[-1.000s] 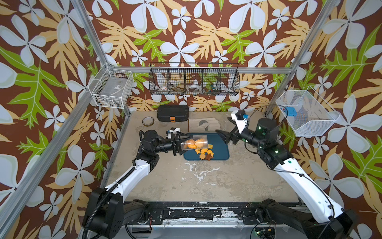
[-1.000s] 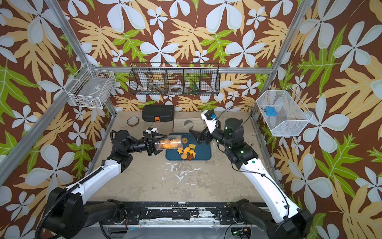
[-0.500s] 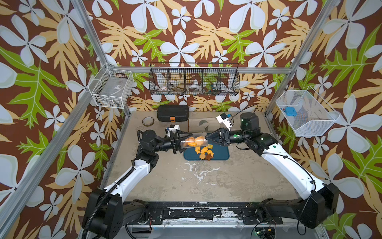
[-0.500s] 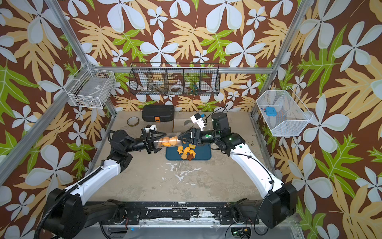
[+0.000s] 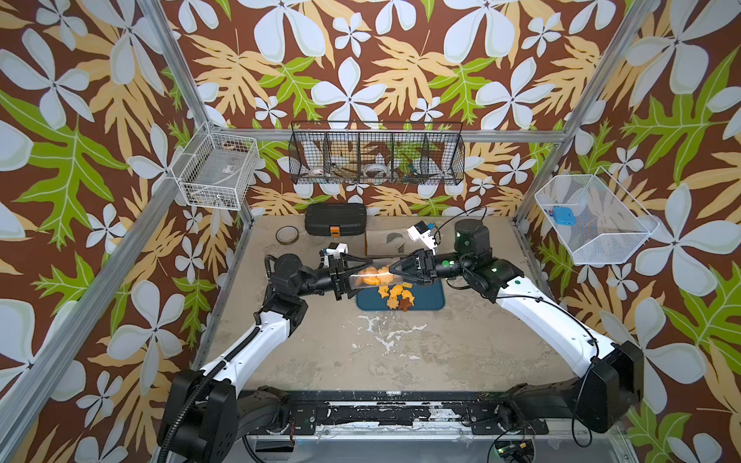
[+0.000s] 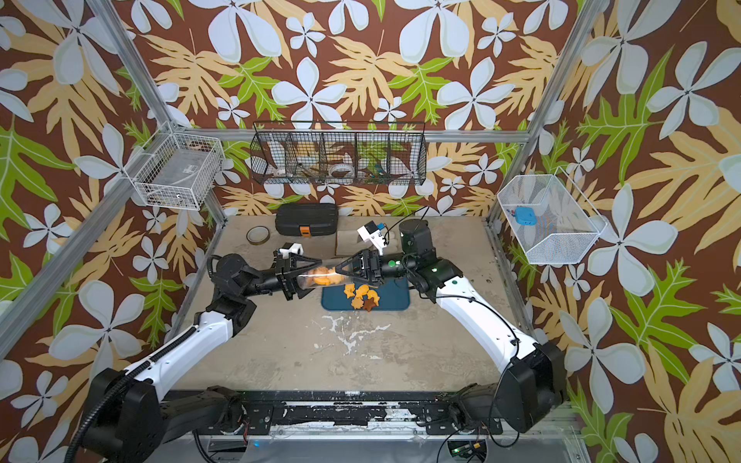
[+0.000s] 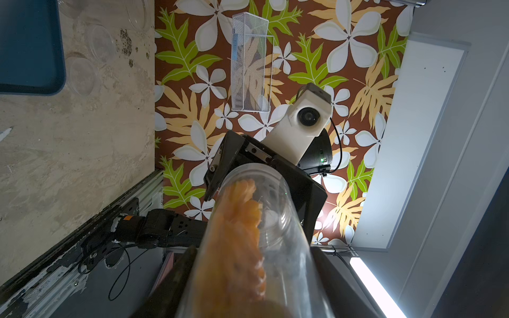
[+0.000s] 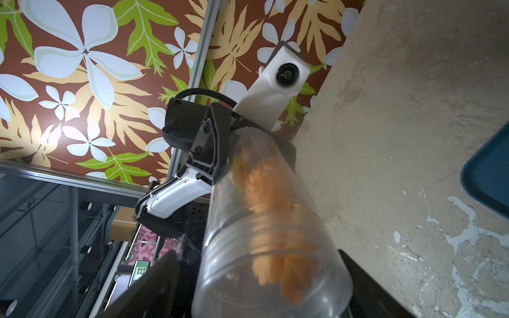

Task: Pour the cookies out of the jar
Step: Unscrew the lid from the jar, then place the lid at the center of the board.

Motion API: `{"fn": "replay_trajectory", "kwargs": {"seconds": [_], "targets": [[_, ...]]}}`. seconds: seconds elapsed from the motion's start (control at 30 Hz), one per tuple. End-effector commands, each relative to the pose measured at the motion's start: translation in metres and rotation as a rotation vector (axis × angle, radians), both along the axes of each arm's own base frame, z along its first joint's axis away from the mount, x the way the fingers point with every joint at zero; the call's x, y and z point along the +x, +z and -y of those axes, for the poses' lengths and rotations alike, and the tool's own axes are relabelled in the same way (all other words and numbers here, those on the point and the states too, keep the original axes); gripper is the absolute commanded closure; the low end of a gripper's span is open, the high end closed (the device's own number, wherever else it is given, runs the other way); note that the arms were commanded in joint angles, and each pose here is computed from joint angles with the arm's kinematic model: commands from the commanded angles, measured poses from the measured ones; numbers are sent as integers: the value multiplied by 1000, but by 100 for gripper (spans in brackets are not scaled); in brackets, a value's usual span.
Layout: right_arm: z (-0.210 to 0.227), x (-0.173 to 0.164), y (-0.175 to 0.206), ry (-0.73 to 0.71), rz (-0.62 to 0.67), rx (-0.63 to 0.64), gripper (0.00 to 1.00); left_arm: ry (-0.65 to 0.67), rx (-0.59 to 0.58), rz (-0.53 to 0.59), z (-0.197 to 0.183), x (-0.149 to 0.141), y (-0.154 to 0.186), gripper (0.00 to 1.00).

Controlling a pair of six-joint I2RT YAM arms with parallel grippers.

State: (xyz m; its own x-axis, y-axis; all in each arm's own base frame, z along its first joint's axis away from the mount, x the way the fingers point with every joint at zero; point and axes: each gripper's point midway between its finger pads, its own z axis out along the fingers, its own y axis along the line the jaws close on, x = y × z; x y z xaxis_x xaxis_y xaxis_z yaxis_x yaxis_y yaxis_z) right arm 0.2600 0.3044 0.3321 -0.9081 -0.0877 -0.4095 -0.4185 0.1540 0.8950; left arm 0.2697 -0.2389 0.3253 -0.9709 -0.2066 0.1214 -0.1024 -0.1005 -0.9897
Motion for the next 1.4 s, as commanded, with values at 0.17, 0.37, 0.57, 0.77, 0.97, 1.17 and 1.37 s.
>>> {"fn": "replay_trajectory", "kwargs": {"seconds": [0.17, 0.37, 0.57, 0.77, 0.97, 1.17, 1.37], "targets": [[2, -7, 6, 35, 27, 35, 33, 6, -20, 43, -1, 0, 9, 50], [20, 1, 10, 7, 63, 67, 44, 9, -21, 38, -1, 1, 9, 51], [24, 7, 13, 5, 198, 54, 51, 7, -29, 34, -1, 1, 11, 51], [26, 12, 6, -3, 230, 37, 51, 8, -32, 30, -2, 2, 12, 51], [57, 37, -22, -151, 140, -90, 51, 14, -36, 33, -3, 2, 14, 51], [124, 48, -93, -408, 18, -439, 51, 16, -44, 43, -4, 1, 16, 51], [173, 35, -168, -526, -65, -770, 48, 19, -57, 46, -5, 0, 17, 51]]}}
